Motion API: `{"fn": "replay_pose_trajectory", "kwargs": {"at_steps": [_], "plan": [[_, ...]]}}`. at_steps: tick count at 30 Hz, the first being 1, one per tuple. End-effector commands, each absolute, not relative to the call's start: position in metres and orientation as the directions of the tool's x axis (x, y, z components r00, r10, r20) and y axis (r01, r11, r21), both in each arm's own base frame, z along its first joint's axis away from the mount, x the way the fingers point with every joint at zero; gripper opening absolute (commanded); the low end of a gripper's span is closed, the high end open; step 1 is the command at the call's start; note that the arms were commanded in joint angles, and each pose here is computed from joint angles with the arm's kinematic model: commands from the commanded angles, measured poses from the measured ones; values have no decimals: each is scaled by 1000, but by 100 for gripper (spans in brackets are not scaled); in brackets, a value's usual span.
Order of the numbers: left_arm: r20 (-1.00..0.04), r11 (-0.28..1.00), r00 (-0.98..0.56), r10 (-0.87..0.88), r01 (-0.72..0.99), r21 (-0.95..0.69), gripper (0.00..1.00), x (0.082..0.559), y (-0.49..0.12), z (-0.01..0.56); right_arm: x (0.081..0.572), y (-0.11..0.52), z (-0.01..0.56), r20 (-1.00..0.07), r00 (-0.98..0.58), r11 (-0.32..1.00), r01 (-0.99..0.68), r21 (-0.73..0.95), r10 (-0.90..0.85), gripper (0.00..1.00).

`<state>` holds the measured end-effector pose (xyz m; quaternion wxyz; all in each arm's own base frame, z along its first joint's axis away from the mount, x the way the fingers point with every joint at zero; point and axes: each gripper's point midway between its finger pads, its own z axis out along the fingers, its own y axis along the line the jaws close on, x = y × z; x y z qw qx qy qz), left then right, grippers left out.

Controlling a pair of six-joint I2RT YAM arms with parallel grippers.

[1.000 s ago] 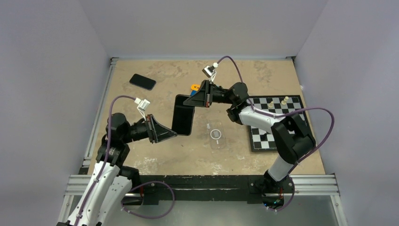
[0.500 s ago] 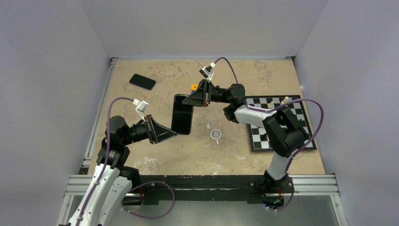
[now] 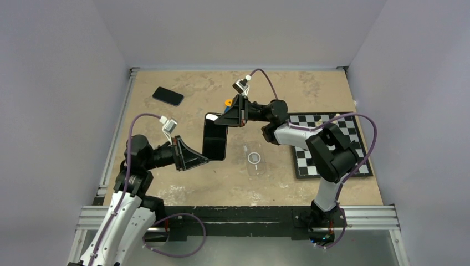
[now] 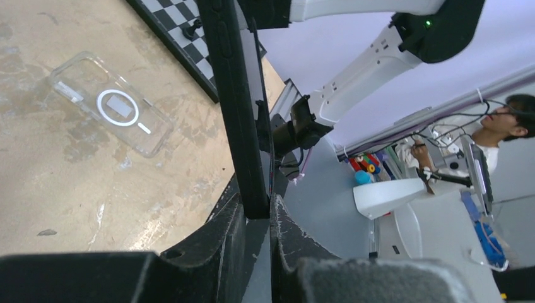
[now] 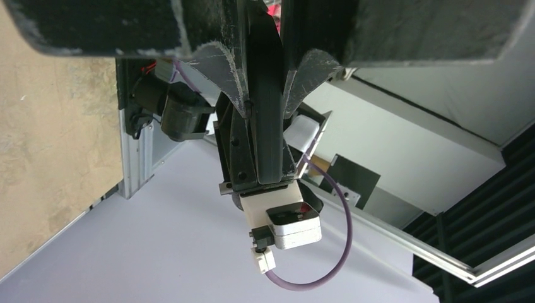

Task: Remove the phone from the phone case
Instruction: Remove the phone case from the phone.

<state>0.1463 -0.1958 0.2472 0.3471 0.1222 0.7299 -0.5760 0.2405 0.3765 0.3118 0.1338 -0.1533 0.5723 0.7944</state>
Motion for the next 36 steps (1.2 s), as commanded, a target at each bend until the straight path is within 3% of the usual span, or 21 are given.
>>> {"fn": "replay_pose_trajectory", "kwargs": {"at_steps": [1,10,23,31,36], "plan": [[-791,262,-584,-182,746,-612,0,146,-198,273,209,379,350,-369,-926,-401,-309,863,-81,0],[-866,263,-480,-139,825,-500,0,150,-199,291,200,390,367,-322,-931,-459,-214,862,-171,0],[-872,575,-469,-143,678,-459,0,183,-169,253,194,400,386,-264,-940,-562,-101,821,-217,0],[-904,557,-394,-170,718,-417,0,176,-169,255,187,395,387,-236,-937,-578,-47,815,-256,0],[-895,591,-427,-128,692,-414,0,179,-165,242,181,391,391,-221,-936,-578,-23,816,-275,0]]}}
